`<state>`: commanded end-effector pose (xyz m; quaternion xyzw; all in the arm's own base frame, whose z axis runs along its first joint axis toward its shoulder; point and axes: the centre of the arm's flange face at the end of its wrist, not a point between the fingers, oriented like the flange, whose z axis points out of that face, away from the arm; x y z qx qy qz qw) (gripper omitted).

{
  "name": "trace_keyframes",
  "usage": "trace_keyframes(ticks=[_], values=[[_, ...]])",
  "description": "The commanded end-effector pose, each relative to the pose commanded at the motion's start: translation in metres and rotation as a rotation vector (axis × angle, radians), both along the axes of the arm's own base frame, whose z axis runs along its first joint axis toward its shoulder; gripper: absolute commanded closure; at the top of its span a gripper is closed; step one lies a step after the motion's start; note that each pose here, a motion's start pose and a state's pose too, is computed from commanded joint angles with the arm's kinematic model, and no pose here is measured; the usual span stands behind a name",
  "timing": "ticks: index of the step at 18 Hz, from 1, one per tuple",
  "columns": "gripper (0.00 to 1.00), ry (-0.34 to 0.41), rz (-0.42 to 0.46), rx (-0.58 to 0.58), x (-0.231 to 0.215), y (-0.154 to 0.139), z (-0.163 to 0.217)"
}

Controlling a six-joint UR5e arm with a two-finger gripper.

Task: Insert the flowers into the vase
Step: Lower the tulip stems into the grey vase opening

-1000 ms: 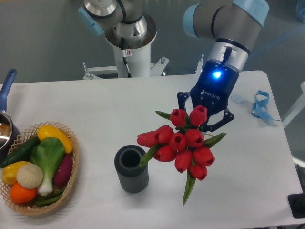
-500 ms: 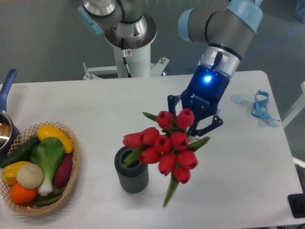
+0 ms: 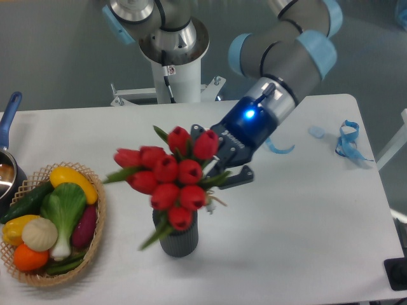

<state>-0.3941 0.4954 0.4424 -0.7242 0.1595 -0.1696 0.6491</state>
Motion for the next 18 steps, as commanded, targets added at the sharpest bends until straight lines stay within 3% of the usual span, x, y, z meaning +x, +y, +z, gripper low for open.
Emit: trace_keyframes(ticks=[10,15,18], values=[[1.00,-0.054,-0.012,-0.030,0.013,0.000,-0.030],[0.98,-0.100,-0.002,-0.060,0.006,-0.003,-0.062],[0.95,-0.118,-0.008,-0.078,-0.002,0.004,-0.100]])
